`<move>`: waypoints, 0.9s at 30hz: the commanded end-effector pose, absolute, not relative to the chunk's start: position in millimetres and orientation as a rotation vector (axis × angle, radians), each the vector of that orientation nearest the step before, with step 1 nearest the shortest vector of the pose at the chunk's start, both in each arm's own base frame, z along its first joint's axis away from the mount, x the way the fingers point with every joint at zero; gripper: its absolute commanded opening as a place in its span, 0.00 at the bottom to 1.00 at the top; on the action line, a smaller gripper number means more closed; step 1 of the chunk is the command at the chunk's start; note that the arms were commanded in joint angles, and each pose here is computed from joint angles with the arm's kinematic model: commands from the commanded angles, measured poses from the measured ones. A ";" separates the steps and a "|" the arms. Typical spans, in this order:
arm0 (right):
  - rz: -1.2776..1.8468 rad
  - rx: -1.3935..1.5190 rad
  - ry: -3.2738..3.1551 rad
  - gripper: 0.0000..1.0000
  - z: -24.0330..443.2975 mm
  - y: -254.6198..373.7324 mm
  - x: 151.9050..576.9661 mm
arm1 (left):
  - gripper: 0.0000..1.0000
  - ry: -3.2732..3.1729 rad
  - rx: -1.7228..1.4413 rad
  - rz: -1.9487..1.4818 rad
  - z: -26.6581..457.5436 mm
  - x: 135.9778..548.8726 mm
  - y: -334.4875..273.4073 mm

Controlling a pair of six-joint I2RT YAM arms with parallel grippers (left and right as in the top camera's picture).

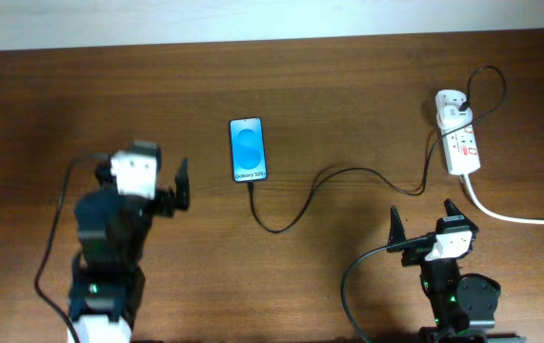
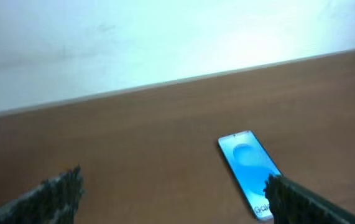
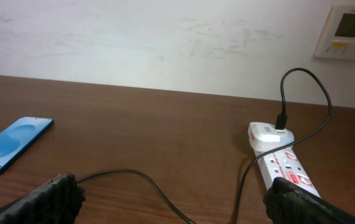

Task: Plug charger to phone and switch on socket

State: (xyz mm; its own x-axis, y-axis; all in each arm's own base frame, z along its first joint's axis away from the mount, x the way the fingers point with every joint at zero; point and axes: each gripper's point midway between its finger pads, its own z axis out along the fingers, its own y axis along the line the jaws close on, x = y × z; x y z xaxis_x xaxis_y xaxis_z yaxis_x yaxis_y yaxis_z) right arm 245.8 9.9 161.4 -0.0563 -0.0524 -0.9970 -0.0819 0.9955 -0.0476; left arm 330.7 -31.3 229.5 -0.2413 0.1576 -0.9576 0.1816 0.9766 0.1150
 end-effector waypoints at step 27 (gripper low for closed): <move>0.033 -0.101 1.633 0.98 158.9 11.3 245.6 | 0.99 1.605 0.284 0.095 161.5 245.1 -22.0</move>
